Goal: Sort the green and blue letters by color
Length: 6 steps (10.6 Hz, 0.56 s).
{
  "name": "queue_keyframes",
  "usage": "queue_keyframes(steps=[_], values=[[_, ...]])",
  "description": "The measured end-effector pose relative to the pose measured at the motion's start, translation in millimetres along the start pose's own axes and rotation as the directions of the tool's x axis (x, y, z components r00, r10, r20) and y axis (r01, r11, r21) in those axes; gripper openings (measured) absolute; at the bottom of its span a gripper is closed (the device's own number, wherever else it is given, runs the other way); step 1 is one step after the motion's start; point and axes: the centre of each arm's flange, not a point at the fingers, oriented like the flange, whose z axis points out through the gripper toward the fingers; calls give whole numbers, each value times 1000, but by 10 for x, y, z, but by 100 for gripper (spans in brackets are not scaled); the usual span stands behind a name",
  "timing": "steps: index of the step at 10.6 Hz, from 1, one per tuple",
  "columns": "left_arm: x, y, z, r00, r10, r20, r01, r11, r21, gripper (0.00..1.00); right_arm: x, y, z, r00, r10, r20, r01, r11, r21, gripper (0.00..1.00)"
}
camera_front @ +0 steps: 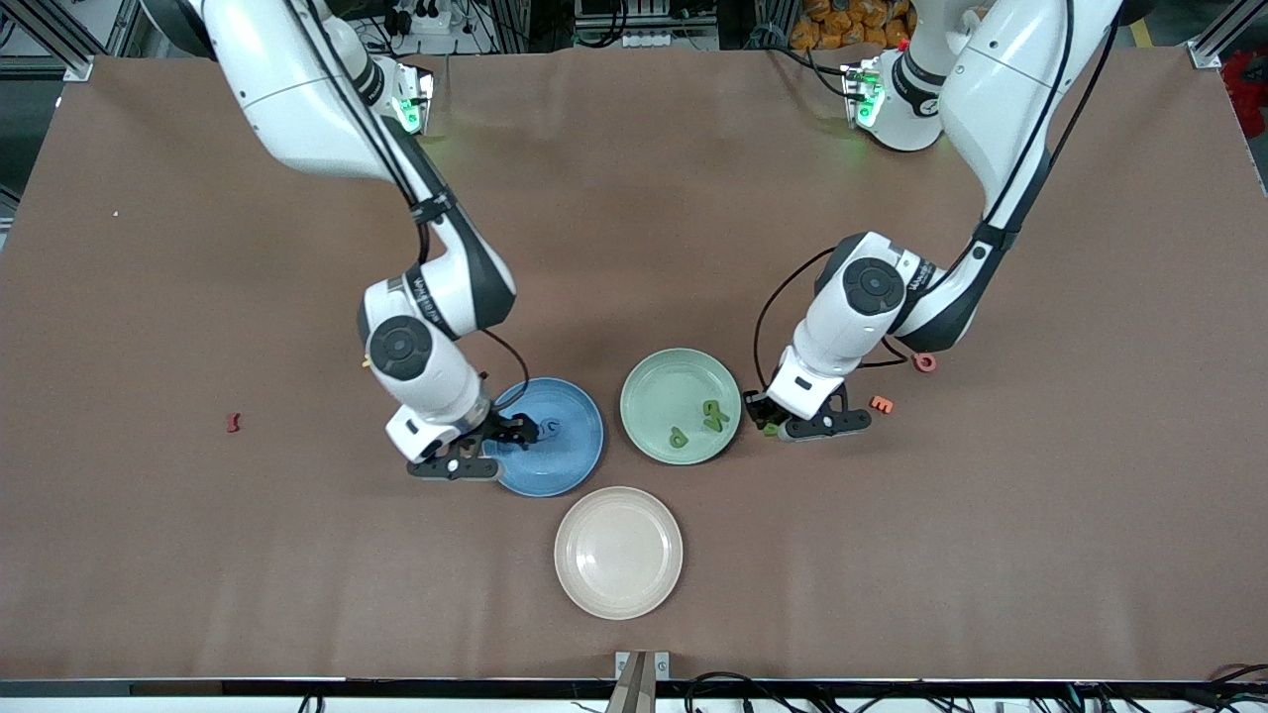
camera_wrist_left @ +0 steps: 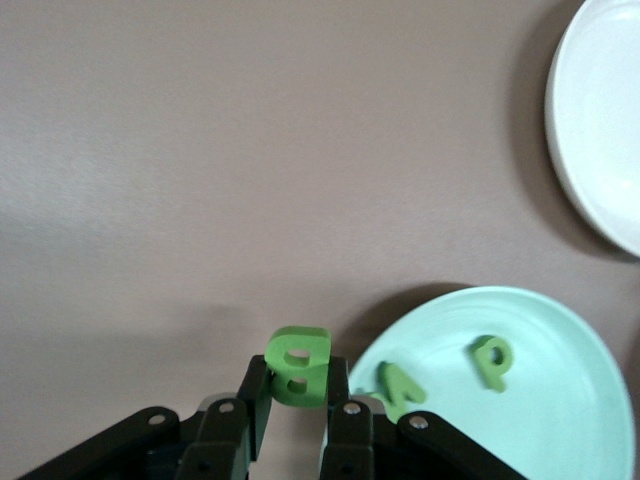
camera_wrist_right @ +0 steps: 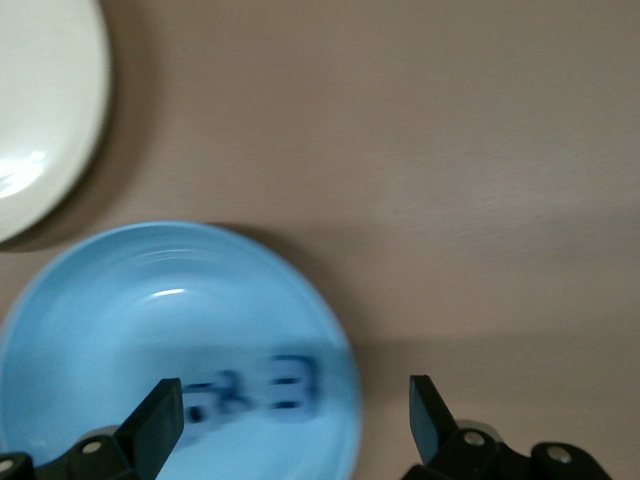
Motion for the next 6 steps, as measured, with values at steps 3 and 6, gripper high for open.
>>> queue_keyframes(steps=[3,6], values=[[-120,368,-47,993,-116,-8,116,993,-36,26,285,680,-148,997,-60,58,61,998,-26,100],[-580,976,-98,981,-193,13,193,978,-72,26,487,1255,-505,989,-96,114,101,994,-32,100]])
